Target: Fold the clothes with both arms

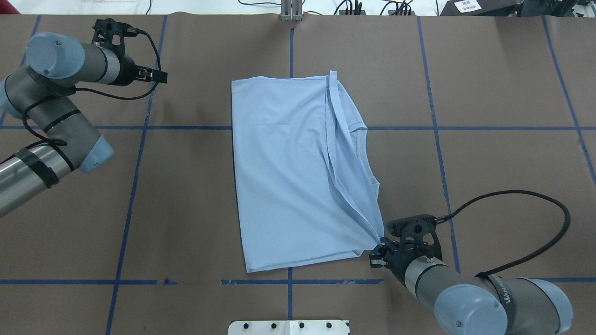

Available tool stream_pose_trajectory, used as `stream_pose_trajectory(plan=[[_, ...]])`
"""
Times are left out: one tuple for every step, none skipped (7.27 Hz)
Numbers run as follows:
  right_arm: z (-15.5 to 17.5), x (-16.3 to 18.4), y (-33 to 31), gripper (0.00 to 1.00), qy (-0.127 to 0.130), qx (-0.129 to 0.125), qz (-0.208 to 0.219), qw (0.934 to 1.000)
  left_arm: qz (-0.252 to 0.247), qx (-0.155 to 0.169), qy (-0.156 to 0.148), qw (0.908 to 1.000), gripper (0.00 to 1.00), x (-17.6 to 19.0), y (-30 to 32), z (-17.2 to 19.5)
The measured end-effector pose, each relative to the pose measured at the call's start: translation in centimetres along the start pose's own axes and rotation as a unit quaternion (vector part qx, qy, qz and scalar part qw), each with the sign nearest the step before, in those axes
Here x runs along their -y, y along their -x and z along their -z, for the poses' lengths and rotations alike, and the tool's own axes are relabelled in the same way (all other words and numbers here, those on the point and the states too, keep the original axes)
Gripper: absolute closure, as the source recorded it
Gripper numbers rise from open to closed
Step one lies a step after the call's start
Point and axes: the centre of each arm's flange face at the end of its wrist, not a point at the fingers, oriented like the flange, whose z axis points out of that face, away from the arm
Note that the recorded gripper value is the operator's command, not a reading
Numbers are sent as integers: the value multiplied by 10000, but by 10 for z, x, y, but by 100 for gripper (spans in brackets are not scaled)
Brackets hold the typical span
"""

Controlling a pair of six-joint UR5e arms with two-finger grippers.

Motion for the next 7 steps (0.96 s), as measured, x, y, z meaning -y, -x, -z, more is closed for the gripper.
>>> stream_pose_trajectory(plan=[[2, -16, 4, 0, -24, 35, -156, 9999, -2, 0, 0, 10000, 0, 0, 0, 0], [3, -23, 8, 0, -26, 69, -204, 9998, -4, -3, -2, 10000, 0, 0, 0, 0], [5, -22, 14, 0, -30, 123, -236, 9996, -4, -7, -6, 10000, 0, 0, 0, 0], [7, -8, 29, 0, -50, 239, -295, 9993, -4, -11, -10, 10000, 0, 0, -1, 1], [7, 14, 50, 1, -84, 375, -405, 9984, -5, -17, -13, 10000, 0, 0, -1, 1], [-2, 42, 74, 13, -163, 457, -571, 9972, -2, -21, -14, 10000, 0, 0, -2, 1], [-20, 66, 89, 37, -254, 411, -699, 9964, 14, -25, -15, 10000, 0, 0, -2, 1]])
